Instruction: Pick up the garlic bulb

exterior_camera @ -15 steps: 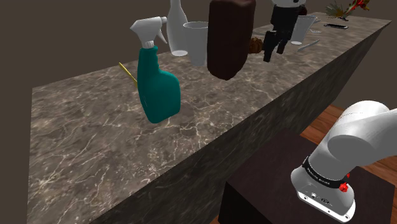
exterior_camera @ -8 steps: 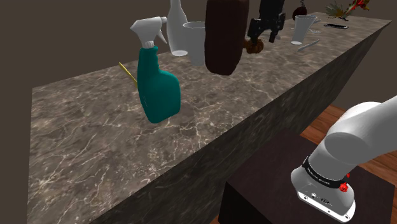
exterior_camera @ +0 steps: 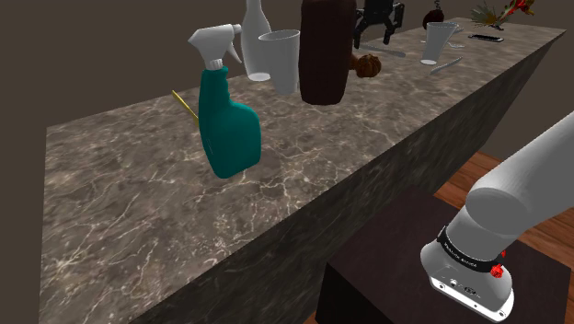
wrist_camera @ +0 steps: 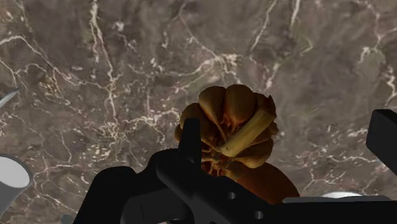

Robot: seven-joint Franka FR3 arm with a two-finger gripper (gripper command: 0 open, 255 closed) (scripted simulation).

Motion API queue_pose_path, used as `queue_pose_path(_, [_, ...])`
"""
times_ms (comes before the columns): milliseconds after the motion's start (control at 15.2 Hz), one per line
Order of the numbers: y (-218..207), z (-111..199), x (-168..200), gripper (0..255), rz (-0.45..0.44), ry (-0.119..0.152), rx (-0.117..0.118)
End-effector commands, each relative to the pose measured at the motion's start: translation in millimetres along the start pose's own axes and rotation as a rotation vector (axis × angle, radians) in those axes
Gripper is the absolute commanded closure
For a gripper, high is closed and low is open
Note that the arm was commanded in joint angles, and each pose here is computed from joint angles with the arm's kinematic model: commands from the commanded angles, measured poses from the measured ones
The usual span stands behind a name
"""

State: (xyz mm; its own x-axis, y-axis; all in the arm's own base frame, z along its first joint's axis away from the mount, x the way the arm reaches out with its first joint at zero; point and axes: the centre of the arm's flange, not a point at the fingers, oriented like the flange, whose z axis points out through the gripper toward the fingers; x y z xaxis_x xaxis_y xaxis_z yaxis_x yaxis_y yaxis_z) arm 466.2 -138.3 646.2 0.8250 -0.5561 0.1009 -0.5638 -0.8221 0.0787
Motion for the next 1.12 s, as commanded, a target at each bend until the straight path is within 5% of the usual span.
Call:
queue_pose_path(0, [8.6,-1.7,20.7,0,0.078,0.008,-0.007])
queue_pose_path(660, [5.5,38.0,16.7,0,0.078,0.008,-0.007])
queue_pose_path(726, [5.1,37.8,16.8,255,0.078,0.008,-0.007])
queue_pose_path(1056, [5.0,37.7,16.7,255,0.078,0.008,-0.007])
